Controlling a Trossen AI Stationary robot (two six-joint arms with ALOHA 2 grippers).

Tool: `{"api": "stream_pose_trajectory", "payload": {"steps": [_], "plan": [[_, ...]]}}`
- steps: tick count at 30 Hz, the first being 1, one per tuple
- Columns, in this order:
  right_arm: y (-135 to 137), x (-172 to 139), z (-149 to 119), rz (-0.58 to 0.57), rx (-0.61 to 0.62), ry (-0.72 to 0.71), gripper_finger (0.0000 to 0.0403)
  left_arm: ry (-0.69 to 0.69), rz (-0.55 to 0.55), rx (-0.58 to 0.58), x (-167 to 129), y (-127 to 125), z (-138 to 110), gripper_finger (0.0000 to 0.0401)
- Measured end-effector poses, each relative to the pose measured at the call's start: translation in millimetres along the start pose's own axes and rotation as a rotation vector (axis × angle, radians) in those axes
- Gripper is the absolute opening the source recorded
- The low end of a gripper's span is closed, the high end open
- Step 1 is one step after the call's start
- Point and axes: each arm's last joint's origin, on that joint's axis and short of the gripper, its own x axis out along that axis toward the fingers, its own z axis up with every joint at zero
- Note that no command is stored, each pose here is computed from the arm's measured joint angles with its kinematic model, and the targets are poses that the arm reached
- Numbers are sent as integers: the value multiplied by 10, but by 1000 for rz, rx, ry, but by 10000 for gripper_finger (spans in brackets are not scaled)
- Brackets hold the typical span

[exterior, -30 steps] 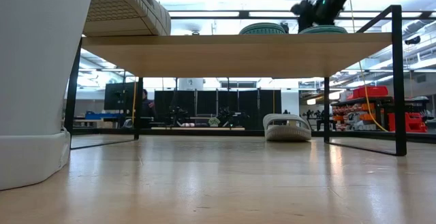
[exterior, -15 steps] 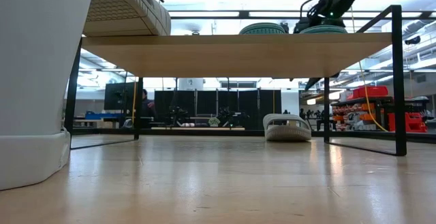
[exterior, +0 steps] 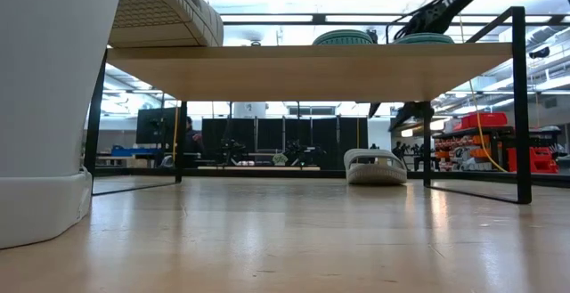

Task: Pick and place slides into the shelf
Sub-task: Put the gray slide on the shelf

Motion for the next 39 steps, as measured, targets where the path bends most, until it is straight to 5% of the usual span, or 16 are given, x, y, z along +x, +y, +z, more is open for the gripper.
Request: {"api": "stream_pose_trajectory", "payload": {"steps": [15,23,39], "plan": [[-281,223,145,-11,-94,28,293,-155,-113,-24,-17,-103,155,286],[-412,376,179,6,-87,75,293,-200,-67,-39,17,-91,171,286],[-301,623,121,-3,-109,133,293,-168,-49,-30,288,-68,175,286]]}}
